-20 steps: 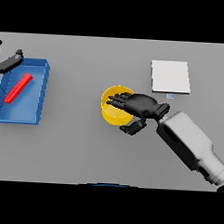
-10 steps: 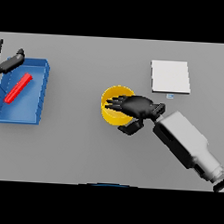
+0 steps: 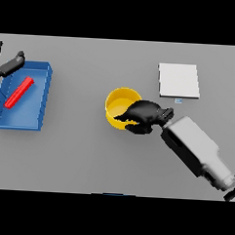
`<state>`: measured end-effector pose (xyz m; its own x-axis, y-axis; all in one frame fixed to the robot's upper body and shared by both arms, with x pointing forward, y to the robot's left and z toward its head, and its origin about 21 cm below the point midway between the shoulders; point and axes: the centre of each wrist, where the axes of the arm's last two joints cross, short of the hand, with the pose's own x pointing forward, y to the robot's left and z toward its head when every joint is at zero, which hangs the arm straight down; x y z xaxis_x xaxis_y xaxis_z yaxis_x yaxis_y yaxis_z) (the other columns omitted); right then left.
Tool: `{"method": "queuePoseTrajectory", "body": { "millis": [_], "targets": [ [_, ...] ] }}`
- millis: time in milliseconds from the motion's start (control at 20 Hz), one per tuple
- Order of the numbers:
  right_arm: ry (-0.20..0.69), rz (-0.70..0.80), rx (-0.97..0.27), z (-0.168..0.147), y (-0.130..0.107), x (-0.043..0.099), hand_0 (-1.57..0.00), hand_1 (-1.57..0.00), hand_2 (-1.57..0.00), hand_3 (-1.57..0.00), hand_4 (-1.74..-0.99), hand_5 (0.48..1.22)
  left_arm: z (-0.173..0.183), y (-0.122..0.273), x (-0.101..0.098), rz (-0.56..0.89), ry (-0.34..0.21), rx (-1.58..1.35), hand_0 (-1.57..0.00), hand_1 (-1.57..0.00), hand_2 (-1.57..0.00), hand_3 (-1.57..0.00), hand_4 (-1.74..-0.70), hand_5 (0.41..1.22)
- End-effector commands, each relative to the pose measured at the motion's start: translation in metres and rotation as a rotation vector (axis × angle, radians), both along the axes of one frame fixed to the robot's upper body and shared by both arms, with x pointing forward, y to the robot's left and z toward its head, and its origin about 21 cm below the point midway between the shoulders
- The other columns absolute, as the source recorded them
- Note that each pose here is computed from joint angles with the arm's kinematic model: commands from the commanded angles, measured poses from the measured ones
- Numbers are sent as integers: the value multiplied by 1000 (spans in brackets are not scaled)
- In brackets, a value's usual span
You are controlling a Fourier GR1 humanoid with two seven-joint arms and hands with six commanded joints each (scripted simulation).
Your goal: Pick up the red beaker and tilt it to pour out 1 green nut into yellow bowl. Pick up the yellow bowl and place it on the metallic measuring scale.
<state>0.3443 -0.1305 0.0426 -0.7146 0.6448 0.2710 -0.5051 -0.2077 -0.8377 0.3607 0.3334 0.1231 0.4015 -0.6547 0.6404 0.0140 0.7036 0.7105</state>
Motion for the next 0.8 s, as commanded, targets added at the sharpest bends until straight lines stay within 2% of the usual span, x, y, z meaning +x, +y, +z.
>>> {"method": "queuePoseTrajectory", "body": {
  "millis": [0, 150, 300, 450, 750],
  "targets": [
    [7, 2, -4, 2, -2, -1, -1166, -1081, -1069, -1030, -1594, 1148, -1, 0, 1, -2, -1, 2, 1, 1, 1, 1, -793, 736],
    [-4, 10, -8, 5, -2, 0, -1364, -1320, -1314, -1111, -1659, 1184, 3, 1, -1, 4, 2, 10, 1, 1, 1, 1, -792, 732],
    [-12, -15, -16, 13, -1, 0, -1465, -1443, -1439, -1212, -1692, 1202, 0, -2, 0, -5, 0, 10, 1, 1, 1, 1, -788, 725],
    [-7, -23, 3, 29, -8, 1, -1517, -1505, -1504, -1350, -1711, 1211, -2, 0, -4, 4, 3, 12, 1, 1, 1, 1, -783, 727],
    [-50, -61, -18, 59, -16, 7, -1557, -1554, -1553, -1309, -1722, 1218, 1, 5, 0, -8, -20, 4, 1, 1, 1, 1, -797, 737]
  ]
}}
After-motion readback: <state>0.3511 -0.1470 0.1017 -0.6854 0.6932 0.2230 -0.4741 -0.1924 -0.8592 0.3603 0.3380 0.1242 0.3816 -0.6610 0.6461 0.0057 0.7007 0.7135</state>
